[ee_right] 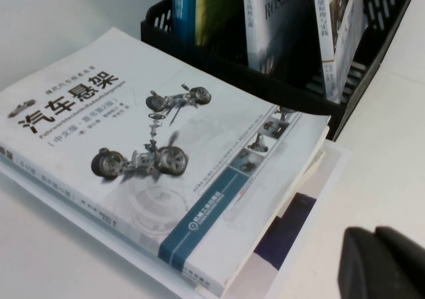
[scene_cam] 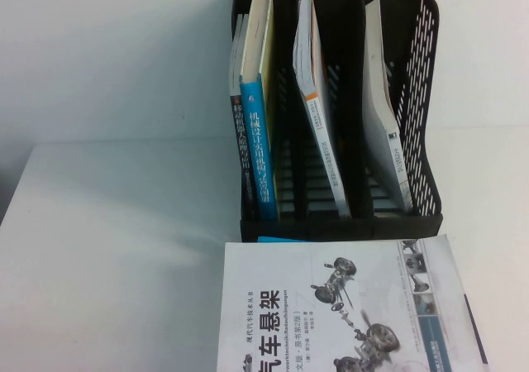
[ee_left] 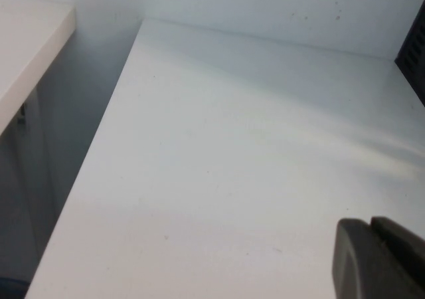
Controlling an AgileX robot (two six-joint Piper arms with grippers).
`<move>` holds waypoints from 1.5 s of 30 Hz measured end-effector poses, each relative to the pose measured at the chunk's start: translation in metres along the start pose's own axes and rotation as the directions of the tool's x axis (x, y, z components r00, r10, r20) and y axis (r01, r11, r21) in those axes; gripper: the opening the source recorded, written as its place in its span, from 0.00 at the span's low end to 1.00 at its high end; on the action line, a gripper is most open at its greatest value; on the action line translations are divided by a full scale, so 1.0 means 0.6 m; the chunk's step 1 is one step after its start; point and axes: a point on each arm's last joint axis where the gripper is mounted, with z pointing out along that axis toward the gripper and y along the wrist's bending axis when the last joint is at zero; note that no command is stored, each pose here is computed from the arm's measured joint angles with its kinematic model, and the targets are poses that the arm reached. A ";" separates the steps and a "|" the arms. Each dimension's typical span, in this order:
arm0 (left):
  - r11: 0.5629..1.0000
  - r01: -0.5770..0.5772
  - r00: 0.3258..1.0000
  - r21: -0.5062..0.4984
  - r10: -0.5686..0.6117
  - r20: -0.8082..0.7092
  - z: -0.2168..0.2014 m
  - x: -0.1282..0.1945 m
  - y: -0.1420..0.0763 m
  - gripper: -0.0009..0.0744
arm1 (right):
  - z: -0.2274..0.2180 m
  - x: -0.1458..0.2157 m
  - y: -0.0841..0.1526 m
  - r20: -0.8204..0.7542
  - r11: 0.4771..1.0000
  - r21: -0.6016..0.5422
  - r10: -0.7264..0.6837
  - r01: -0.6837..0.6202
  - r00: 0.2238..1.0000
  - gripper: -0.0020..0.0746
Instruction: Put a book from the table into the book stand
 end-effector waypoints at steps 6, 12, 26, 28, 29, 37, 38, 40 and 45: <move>1.000 0.000 1.000 -0.001 0.000 -0.003 0.000 0.000 0.000 0.01 | 0.000 0.000 0.000 0.000 1.000 0.000 0.000 0.000 1.000 0.02; 1.000 0.000 1.000 -0.001 0.000 -0.003 0.000 0.000 0.000 0.01 | -0.004 0.004 -0.008 0.022 0.993 0.121 -0.008 0.005 1.000 0.02; 1.000 0.004 1.000 -0.002 -0.004 -0.006 0.000 0.000 0.000 0.01 | 0.076 0.144 -0.034 0.131 0.850 0.405 0.310 -0.336 0.942 0.02; 1.000 0.004 1.000 -0.002 -0.004 -0.006 0.000 0.000 0.000 0.01 | 0.076 0.144 -0.034 0.134 0.847 0.408 0.315 -0.342 0.940 0.02; 1.000 0.004 1.000 -0.002 -0.004 -0.006 0.000 0.000 0.000 0.01 | 0.076 0.144 -0.034 0.134 0.846 0.410 0.315 -0.342 0.940 0.02; 1.000 0.004 1.000 -0.002 -0.004 -0.006 0.000 0.000 0.000 0.01 | 0.076 0.144 -0.034 0.129 0.849 0.411 0.305 -0.331 0.944 0.02; 1.000 0.004 1.000 -0.002 -0.004 -0.006 0.000 0.000 0.000 0.01 | 0.076 0.144 -0.034 0.129 0.849 0.411 0.305 -0.331 0.944 0.02; 1.000 0.004 1.000 -0.002 -0.004 -0.006 0.000 0.000 0.000 0.01 | 0.076 0.144 -0.034 0.129 0.849 0.411 0.305 -0.331 0.944 0.02; 1.000 0.004 1.000 -0.002 -0.004 -0.006 0.000 0.000 0.000 0.01 | 0.076 0.144 -0.034 0.129 0.849 0.411 0.305 -0.331 0.944 0.02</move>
